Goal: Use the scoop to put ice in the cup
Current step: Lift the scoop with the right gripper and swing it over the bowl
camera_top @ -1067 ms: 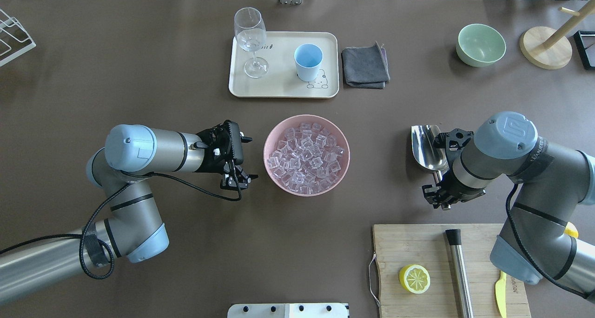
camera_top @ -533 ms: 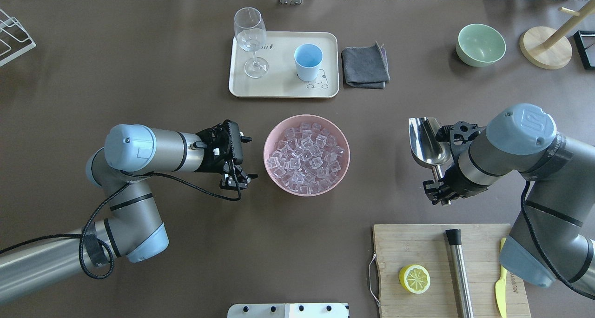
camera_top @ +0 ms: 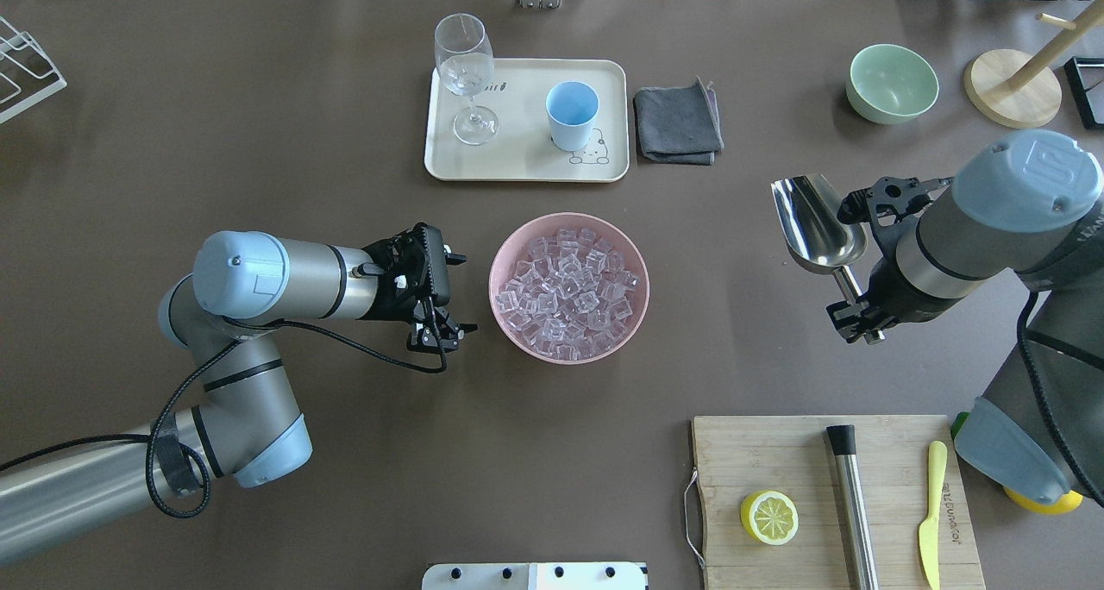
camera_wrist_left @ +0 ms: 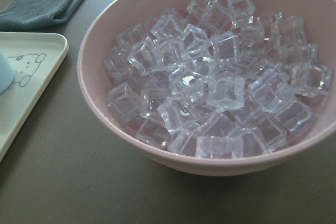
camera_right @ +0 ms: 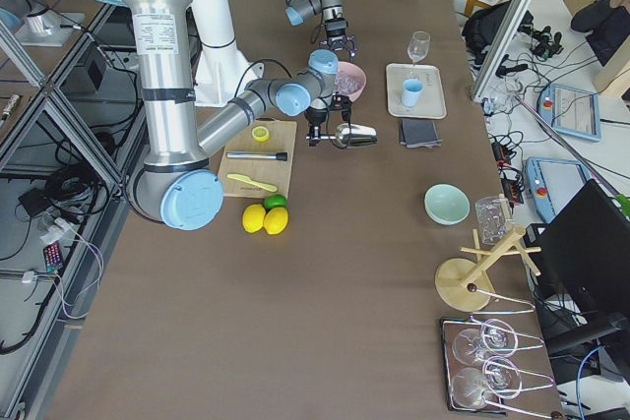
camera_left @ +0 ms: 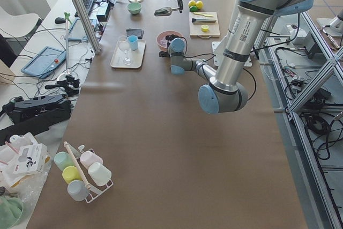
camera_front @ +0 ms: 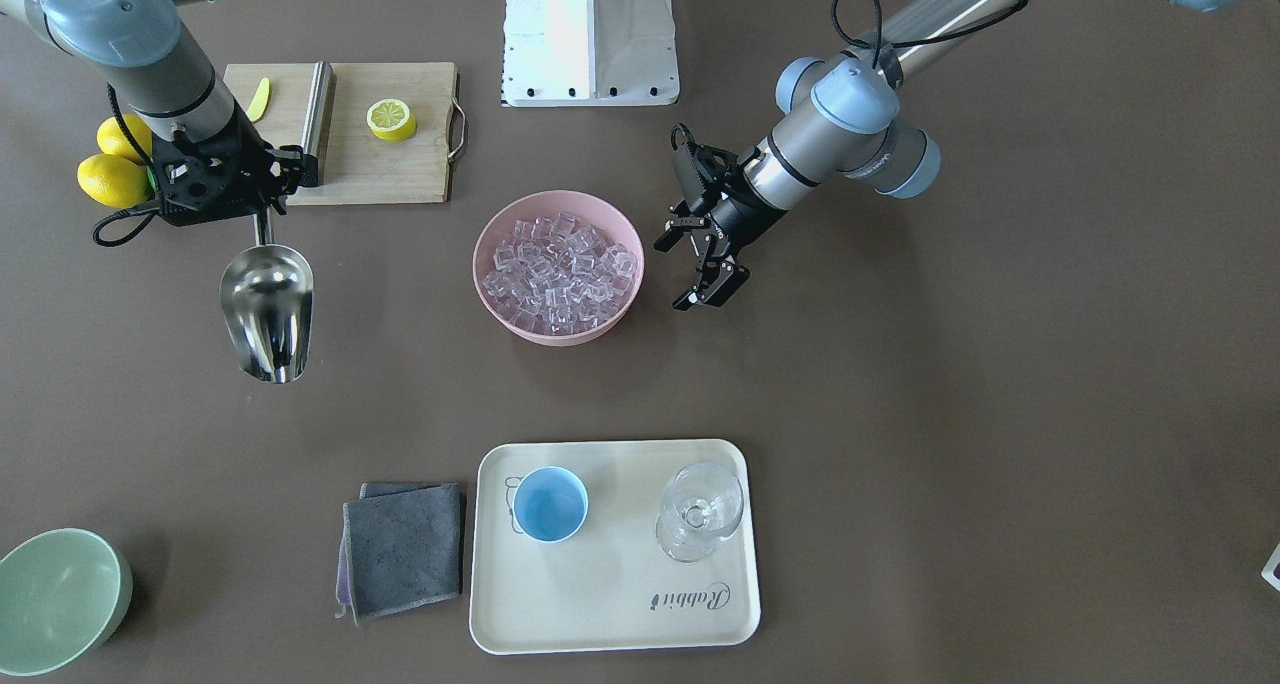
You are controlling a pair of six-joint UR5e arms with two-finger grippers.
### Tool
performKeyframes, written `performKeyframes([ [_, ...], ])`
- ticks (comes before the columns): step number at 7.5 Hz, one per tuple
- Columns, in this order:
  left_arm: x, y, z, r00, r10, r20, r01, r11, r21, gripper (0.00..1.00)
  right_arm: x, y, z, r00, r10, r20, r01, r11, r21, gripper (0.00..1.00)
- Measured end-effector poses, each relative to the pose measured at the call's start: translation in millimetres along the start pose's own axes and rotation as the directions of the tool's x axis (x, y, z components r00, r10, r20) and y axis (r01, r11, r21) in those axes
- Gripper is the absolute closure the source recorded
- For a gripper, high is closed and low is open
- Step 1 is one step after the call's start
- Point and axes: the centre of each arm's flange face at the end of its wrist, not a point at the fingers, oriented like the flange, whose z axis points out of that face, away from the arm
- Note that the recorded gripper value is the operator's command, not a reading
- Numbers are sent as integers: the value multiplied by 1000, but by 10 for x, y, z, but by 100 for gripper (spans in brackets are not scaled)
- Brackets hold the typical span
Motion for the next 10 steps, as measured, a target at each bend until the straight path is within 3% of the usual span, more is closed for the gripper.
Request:
performKeyframes([
  [1, 1, 6, -1, 1000, 0, -1, 0, 1000, 0, 1, 122, -79, -162, 996, -84, -42, 85, 996, 13, 100],
  [3, 5, 16, -2, 1000, 1, -2, -1, 1000, -1, 1, 205, -125, -317, 981, -180, -71, 180, 984, -2, 100],
  [4, 5, 18, -2, 1000, 1, -2, -1, 1000, -1, 1, 144, -146, -361, 961, -270, -57, 265, 961, -77, 100],
  [5, 8, 19, -3, 1000, 1, -5, -1, 1000, -1, 1, -10, -204, -476, 930, -365, -36, 355, 920, -168, 100],
  [6, 19, 24, -3, 1000, 1, -16, -1, 1000, -1, 1, -160, -254, -613, 912, -409, -23, 394, 890, -229, 100],
  [10, 33, 45, -6, 1000, 0, -28, 0, 1000, -4, 1, -949, -360, -1108, 910, -414, -14, 385, 858, -341, 100],
])
